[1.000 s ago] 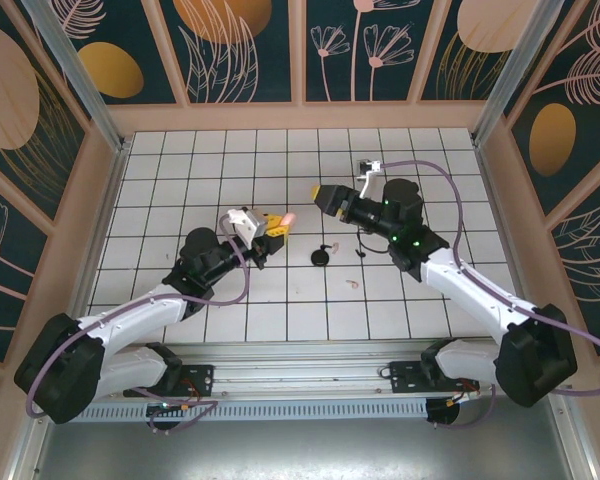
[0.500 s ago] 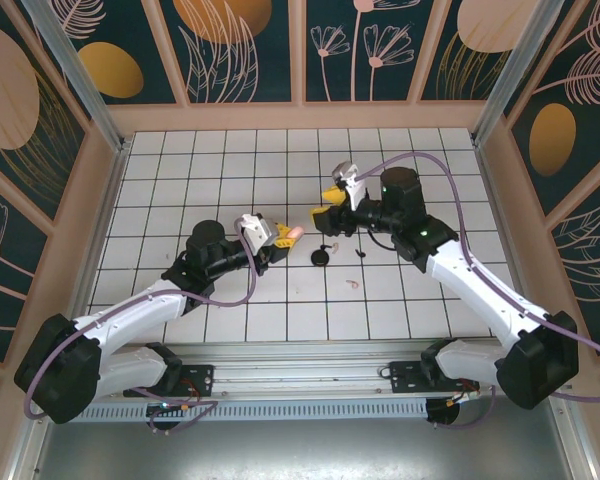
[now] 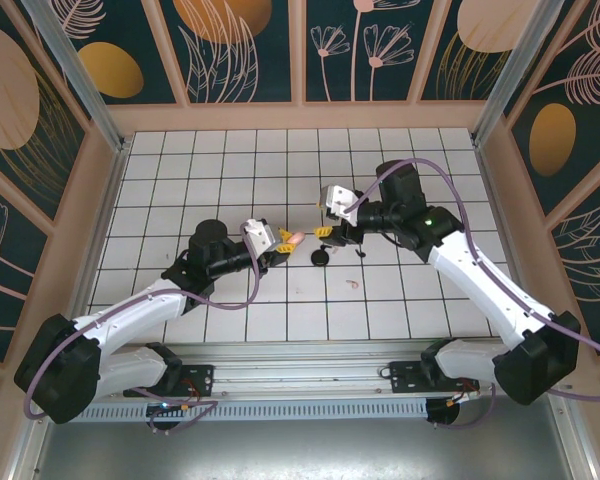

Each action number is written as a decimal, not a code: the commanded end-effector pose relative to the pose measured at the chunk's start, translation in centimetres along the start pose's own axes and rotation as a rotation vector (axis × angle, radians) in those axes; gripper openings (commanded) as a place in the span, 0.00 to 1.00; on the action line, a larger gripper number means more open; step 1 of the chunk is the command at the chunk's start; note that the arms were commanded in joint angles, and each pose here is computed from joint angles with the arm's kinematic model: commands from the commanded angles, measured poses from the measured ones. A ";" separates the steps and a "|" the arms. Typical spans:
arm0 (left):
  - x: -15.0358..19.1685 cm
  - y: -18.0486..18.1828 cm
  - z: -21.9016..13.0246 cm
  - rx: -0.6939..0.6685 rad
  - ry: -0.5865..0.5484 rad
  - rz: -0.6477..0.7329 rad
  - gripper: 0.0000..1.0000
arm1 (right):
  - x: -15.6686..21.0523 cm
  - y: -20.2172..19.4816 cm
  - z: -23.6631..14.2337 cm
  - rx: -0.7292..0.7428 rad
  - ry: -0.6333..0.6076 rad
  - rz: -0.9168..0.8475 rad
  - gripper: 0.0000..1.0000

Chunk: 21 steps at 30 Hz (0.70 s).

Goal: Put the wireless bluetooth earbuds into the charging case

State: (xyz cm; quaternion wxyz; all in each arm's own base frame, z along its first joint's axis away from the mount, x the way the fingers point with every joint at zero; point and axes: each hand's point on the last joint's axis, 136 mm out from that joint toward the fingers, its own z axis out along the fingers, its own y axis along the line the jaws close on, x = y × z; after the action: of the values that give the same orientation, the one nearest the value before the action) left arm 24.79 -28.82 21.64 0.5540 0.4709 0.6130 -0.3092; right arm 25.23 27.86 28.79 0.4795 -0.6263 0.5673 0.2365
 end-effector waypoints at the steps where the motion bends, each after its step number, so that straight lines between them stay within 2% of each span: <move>1: -1.4 -0.4 0.0 0.034 -0.025 0.062 0.21 | 0.9 0.5 0.1 -0.067 0.071 -0.112 0.53; 8: -1.1 -0.6 0.0 0.045 -0.014 0.088 0.21 | 2.6 0.7 1.5 -0.136 0.176 -0.183 0.53; 21: -0.7 -0.7 0.2 0.055 0.001 0.111 0.21 | 2.8 0.5 2.7 -0.219 0.216 -0.230 0.52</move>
State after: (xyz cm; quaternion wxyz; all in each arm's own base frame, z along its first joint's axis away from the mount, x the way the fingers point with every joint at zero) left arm 24.28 -28.86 20.80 0.5469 0.5066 0.5990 -0.2923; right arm 26.52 28.81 24.67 0.3770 -0.7425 0.5256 0.1743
